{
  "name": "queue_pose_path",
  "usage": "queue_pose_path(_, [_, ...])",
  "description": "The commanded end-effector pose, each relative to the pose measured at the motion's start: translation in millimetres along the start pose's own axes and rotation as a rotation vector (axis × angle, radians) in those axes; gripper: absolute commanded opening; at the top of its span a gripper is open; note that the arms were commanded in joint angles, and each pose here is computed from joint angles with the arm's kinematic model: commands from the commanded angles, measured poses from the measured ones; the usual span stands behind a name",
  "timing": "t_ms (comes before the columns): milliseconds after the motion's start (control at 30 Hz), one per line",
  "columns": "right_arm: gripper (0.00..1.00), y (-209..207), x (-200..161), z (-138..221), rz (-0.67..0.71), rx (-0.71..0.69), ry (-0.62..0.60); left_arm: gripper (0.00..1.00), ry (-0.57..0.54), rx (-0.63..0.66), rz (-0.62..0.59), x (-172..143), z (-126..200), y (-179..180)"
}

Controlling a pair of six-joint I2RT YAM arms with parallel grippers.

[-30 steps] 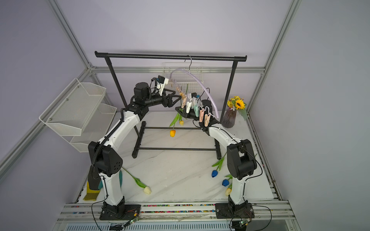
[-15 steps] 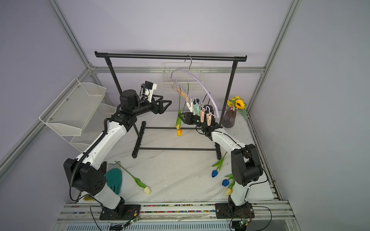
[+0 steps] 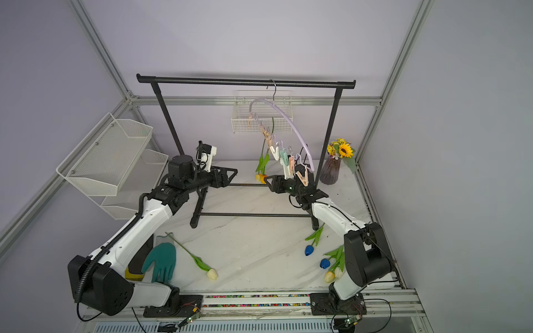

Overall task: Dry the flowers on a clothes hanger
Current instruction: Pick up the flower at the center of the board.

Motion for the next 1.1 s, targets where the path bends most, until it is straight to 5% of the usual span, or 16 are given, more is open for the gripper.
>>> queue_pose_path(0, [0.59,0.8,-10.4,12.0,-0.011,-0.053,0.030,0.82,0.037,0.134,0.129,-20.9,8.2,7.3])
queue_pose_path(367, [0.68,-0.1,-54.5,32.4,-0.160,-0.105,0.147,0.90,0.259,0.572,0.392,-103.8,20.7,38.2])
queue_pose_path(1067, [0.73,9.9,-77.9,33.4,-0.197,-0.078,0.204,0.95,0.288,1.115,0.607,-187.2,85.6,80.5])
Point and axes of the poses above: each gripper's point midway between its finger pads, its own z axis back along the fingers, its own y axis along the line the jaws close on, x = y × z, the point moved 10 cm from there along z, back along the fingers, and after that the axes turned 3 degrees about z, right-handed, at the moved point
